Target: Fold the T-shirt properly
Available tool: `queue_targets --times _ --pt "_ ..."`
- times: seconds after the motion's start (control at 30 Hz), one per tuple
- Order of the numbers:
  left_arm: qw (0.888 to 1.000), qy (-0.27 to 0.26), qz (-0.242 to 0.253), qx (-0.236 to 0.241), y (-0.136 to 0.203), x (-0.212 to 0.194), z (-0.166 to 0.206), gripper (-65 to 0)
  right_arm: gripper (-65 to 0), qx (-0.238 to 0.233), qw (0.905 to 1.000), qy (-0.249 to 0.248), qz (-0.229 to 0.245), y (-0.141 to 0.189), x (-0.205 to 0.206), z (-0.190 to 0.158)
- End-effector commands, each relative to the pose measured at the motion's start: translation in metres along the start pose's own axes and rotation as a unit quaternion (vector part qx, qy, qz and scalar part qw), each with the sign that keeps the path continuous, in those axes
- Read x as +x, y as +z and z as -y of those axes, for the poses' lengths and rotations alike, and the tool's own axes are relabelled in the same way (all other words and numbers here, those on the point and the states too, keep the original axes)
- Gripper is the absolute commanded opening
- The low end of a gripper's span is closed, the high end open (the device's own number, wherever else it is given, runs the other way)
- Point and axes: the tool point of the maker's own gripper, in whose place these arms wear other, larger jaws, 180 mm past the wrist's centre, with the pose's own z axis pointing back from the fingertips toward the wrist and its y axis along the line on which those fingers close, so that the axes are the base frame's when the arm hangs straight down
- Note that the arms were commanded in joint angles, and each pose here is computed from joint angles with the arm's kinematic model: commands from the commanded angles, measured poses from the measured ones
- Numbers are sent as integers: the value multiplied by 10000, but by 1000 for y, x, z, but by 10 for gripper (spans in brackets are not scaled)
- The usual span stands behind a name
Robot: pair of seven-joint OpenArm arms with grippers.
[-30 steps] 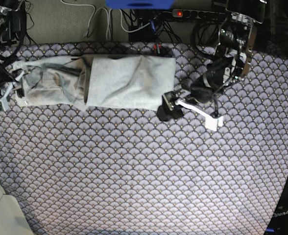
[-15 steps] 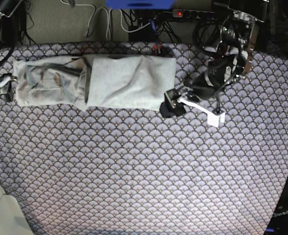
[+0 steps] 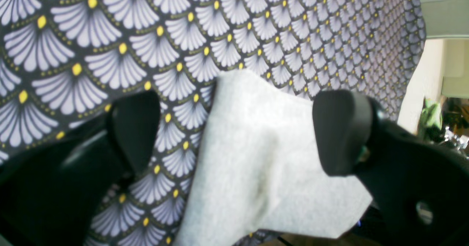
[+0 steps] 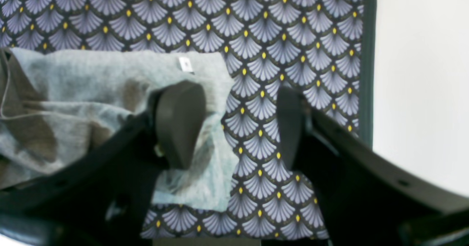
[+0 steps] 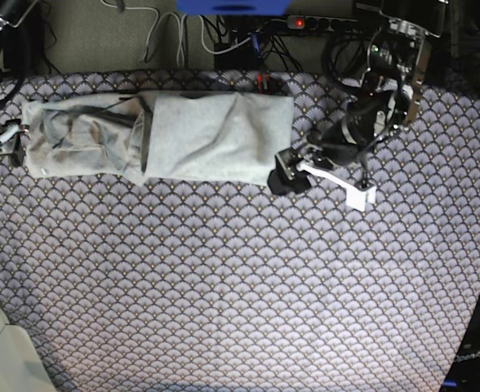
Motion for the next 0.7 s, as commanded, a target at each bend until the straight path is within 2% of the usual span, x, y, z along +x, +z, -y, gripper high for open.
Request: queue_targets --times 0.0,0.07,0.17,0.23,0.33,0.43,0.6,0.67 --pt "9999 3 87 -114 1 8 6 -61 -277 -59 9997 69 241 5 15 7" --pt "9998 -50 60 -160 -1 7 5 -206 -277 -64 9997 72 236 5 15 7" --pt "10000 27 25 -30 -3 6 -4 -499 -277 -61 9997 61 210 4 14 7" --pt "9999 133 15 107 -3 5 -9 -649 -277 -37 9999 -22 142 1 8 9" --pt "9992 260 12 307 -2 4 -17 -622 -277 40 9995 -300 9 -11 -3 12" --pt "9990 282 21 341 -1 5 -17 -650 -277 71 9983 -536 -218 -21 -18 22" --pt "9989 277 -1 375 -1 3 -19 -647 -277 156 9958 -815 -374 -31 -31 23" --pt "9986 290 -150 409 0 -5 -22 -647 -277 146 9955 -838 -423 -31 -34 26"
